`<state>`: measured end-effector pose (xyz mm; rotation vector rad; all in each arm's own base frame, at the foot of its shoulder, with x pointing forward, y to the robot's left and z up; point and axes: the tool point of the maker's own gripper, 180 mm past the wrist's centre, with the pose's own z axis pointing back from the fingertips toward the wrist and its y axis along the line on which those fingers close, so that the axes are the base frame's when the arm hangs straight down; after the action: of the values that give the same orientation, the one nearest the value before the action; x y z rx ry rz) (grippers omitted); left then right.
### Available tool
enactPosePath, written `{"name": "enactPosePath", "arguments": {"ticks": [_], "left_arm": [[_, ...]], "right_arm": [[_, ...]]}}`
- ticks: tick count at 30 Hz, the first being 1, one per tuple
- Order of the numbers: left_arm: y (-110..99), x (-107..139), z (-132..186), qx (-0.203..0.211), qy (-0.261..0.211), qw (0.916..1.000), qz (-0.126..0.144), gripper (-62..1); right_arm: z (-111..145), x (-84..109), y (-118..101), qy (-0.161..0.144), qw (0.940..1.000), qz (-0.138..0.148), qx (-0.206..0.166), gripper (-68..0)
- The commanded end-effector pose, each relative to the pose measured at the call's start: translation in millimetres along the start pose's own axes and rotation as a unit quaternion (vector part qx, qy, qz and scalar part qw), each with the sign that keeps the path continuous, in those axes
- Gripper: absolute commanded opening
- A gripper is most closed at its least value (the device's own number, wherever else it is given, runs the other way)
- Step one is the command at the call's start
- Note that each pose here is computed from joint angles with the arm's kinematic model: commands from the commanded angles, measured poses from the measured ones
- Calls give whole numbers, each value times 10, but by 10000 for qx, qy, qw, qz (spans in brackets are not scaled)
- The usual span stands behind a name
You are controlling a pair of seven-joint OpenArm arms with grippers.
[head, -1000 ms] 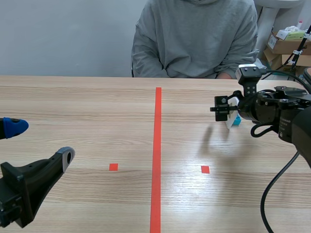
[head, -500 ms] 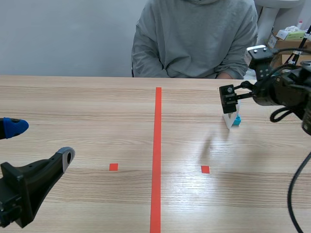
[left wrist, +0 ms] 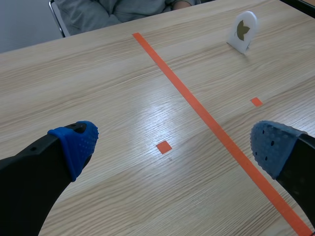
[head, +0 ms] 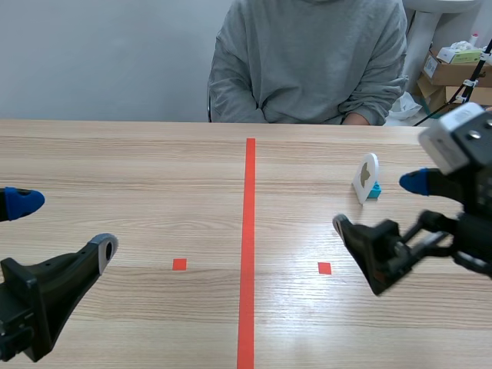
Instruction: Do the leaf sorting experiment
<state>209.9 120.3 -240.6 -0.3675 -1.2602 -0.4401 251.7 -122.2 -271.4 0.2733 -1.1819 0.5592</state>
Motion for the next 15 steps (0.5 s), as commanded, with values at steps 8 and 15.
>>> {"name": "enactPosePath", "arguments": {"ticks": [8, 15], "left_arm": [[-32, 100, -4, -41, -171, 9998, 14, 14], [-38, 94, -4, -58, -154, 9999, 14, 14]], "right_arm": [[497, -196, 147, 130, 9982, -358, 467, -12], [675, -256, 10, 274, 9984, -383, 304, -12]]}}
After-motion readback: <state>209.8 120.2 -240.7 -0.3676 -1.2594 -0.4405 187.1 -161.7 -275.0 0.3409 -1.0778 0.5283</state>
